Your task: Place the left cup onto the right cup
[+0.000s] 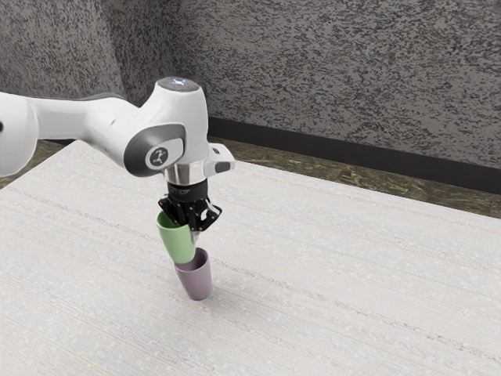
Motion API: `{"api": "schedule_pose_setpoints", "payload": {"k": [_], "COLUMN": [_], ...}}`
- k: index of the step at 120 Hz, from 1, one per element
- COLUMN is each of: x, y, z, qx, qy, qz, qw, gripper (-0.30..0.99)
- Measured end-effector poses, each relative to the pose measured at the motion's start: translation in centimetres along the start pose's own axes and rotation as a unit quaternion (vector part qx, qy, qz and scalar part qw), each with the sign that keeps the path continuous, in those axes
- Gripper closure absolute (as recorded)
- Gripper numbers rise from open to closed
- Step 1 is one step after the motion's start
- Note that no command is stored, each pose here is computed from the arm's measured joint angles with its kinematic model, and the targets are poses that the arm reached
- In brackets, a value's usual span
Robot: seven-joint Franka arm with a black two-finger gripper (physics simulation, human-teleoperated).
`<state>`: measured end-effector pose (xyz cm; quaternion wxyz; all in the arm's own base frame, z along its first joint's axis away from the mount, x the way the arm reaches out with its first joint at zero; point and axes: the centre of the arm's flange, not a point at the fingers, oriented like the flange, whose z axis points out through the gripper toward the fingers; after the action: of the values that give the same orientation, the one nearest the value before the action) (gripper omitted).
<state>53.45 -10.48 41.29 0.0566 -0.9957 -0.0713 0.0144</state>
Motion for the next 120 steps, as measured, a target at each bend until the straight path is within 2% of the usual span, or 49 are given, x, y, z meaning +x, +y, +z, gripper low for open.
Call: {"api": "schedule_pose_setpoints", "payload": {"k": [120], "x": [1.0], "y": [0.8], "z": [1.7], "qx": [-0.006], "qy": [0.000], "qz": [-0.013], "qw": [1.000], "gripper": [0.78]}}
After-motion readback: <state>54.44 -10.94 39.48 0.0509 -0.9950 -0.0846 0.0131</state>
